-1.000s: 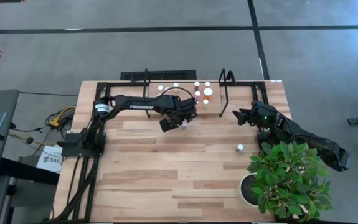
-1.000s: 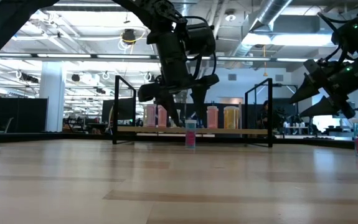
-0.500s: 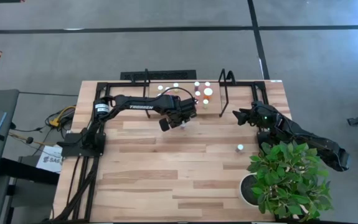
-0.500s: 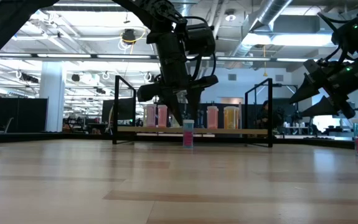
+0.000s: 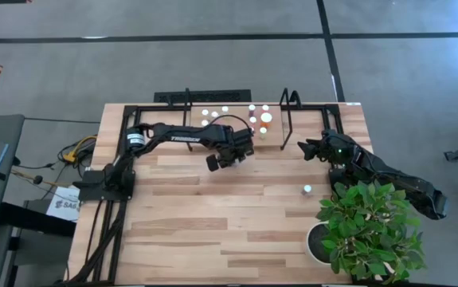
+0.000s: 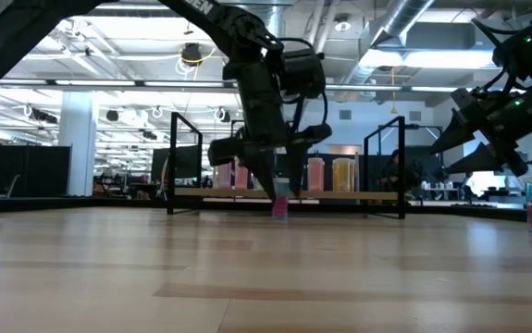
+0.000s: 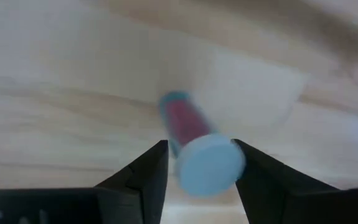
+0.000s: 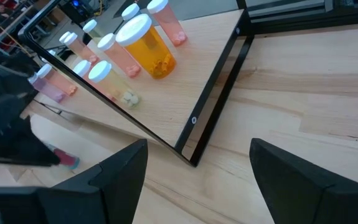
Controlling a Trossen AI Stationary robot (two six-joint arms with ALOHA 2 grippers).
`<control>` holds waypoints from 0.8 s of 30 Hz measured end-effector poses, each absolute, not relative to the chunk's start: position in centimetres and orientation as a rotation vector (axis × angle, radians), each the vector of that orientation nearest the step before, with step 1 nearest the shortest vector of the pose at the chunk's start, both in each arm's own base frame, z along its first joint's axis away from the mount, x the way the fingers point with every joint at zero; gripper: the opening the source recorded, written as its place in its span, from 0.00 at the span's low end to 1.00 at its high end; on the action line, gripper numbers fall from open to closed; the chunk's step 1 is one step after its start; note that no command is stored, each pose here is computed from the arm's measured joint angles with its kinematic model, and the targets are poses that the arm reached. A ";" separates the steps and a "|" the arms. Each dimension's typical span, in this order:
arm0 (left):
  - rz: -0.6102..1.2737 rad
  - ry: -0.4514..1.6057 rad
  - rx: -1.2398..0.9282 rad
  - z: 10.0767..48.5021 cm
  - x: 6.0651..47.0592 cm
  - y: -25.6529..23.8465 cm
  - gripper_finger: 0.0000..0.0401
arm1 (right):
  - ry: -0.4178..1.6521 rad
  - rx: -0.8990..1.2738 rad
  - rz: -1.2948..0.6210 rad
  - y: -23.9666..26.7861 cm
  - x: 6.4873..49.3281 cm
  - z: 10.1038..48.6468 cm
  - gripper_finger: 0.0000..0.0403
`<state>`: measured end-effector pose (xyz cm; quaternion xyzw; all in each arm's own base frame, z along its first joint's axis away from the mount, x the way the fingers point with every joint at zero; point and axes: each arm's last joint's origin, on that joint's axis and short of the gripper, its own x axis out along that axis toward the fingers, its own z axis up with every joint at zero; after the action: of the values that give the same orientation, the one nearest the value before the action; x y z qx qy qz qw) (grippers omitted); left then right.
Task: Pick and place medicine bottles onto shelf by color
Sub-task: Put the blue pill bottle on the shelf
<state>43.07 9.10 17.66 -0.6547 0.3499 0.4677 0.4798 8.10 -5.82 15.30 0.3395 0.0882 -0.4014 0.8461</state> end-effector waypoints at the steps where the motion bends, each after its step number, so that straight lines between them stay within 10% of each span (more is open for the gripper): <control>1: 1.128 0.873 -1.606 17.6 43.1 9.1 0.39 | 0.186 0.716 -0.847 -5.8 8.1 15.3 0.76; 15: 1.169 0.826 -1.581 17.9 42.9 9.4 0.39 | 0.185 0.716 -0.846 -5.8 8.1 15.3 0.76; 24: 1.173 0.825 -1.584 17.9 42.9 9.6 0.21 | 0.185 0.716 -0.847 -5.8 8.1 15.3 0.76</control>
<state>42.85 9.57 17.89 -0.6498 0.3383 0.4812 0.4814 8.11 -5.83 15.31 0.3394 0.0878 -0.4013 0.8462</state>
